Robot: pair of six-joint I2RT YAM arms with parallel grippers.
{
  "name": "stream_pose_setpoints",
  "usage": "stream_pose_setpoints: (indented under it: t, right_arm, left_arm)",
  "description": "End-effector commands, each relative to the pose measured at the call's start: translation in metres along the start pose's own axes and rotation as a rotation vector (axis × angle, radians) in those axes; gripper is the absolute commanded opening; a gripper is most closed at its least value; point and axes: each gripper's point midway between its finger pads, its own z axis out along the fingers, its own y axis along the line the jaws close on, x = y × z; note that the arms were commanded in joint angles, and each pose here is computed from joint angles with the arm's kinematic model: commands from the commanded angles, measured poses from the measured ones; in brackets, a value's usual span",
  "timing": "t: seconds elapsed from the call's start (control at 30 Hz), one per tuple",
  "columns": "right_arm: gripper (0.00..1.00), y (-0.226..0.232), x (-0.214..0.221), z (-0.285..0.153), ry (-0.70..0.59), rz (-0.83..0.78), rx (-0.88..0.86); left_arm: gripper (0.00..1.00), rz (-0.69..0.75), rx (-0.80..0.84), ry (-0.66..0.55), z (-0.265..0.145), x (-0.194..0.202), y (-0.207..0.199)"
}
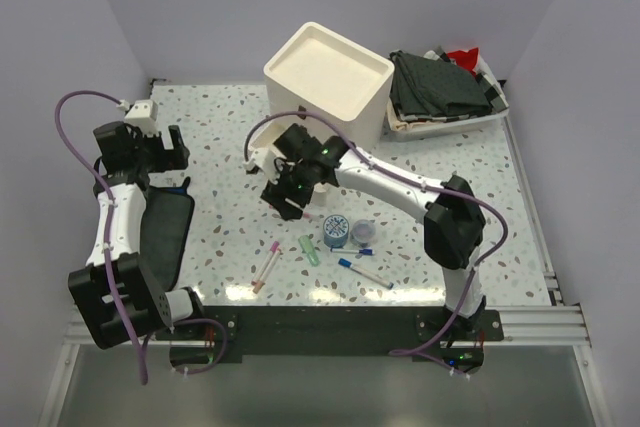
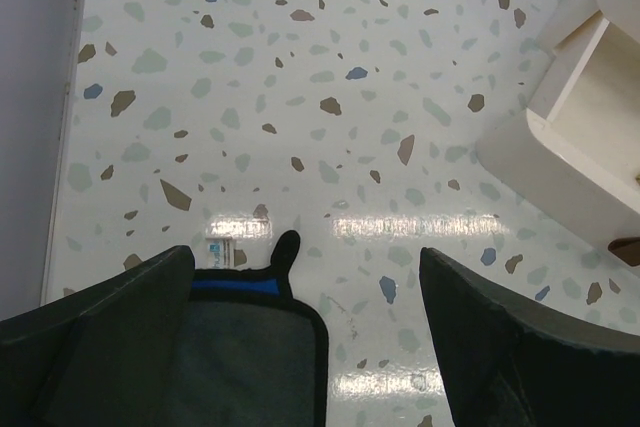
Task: Sort the stationery into containers
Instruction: Pick up the stationery from the center of the board.
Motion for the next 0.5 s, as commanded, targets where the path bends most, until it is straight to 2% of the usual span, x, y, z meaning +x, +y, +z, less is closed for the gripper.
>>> stream_pose_setpoints:
  t: [0.0,0.2,0.47]
  right_arm:
    - [0.65,0.041,0.016,0.018,0.072,0.222,0.062]
    - [0.65,0.033,0.056,0.031,0.181,0.354,0.169]
    - [0.64,0.034,0.091,0.055,0.294,0.373,0.219]
  left_arm:
    - [1.00,0.006,-0.013,-0.038,-0.004,-0.021,0.004]
    - [0.99,0.036,-0.016,-0.014,-0.009,-0.015,0.004]
    - [0.99,0.025,0.023,0.001,-0.019,-0.004,-0.008]
